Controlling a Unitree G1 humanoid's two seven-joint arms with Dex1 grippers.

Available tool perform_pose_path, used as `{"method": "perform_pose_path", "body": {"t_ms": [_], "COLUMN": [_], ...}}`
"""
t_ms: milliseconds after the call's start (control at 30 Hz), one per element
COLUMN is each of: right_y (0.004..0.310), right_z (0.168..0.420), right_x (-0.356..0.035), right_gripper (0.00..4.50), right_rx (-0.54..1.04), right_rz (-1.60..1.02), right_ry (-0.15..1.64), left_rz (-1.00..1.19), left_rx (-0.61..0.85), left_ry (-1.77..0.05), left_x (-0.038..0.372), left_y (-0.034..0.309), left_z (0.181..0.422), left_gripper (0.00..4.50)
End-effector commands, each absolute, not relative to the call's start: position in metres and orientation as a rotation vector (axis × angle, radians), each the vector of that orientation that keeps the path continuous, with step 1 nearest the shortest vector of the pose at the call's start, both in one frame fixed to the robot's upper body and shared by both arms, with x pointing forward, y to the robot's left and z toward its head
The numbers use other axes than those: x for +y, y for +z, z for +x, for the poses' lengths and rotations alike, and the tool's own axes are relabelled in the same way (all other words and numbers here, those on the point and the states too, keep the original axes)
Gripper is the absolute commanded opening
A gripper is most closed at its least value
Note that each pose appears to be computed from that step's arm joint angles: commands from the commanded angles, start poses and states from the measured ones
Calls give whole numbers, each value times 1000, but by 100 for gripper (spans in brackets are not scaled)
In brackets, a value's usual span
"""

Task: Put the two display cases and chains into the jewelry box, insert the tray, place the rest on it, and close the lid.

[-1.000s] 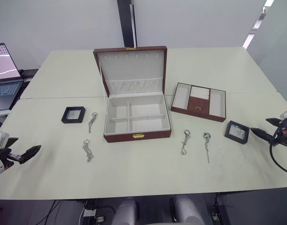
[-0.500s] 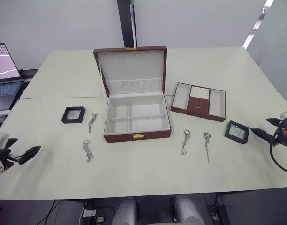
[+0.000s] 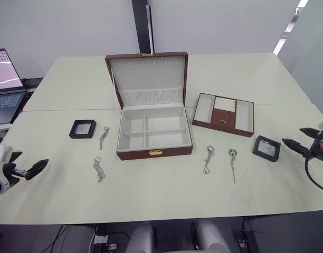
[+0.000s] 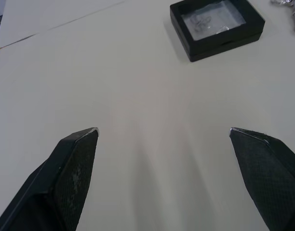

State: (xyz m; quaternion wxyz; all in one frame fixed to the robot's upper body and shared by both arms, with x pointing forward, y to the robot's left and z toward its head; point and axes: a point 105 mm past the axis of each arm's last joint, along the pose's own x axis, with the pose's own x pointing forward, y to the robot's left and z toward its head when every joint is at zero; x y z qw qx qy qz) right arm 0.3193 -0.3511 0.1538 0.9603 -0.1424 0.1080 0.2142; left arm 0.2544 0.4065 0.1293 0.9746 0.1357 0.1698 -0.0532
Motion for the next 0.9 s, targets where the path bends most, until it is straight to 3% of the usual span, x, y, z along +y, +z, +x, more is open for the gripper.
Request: {"method": "perform_pose_path", "body": {"t_ms": [33, 367, 400, 600, 833, 900], "right_y": [181, 176, 174, 154, 134, 134], "right_z": [327, 357, 361, 368, 362, 360], "right_x": [-314, -203, -189, -136, -99, -92], "right_gripper": [446, 446, 409, 219, 44, 3], "right_rx": [103, 42, 39, 80, 123, 120], "right_rz": [-249, -245, -249, -323, -370, -363], "right_ry": [522, 721, 750, 864, 972, 995], "left_rz": [262, 274, 275, 296, 285, 278], "left_rx": [279, 253, 252, 263, 253, 255], "left_ry": [-172, -364, -381, -447, -522, -554], "left_x": [382, 305, 298, 272, 243, 234], "left_y": [147, 140, 137, 124, 118, 116], "left_z": [272, 317, 321, 329, 335, 334], "left_gripper": [450, 450, 450, 263, 39, 0]}}
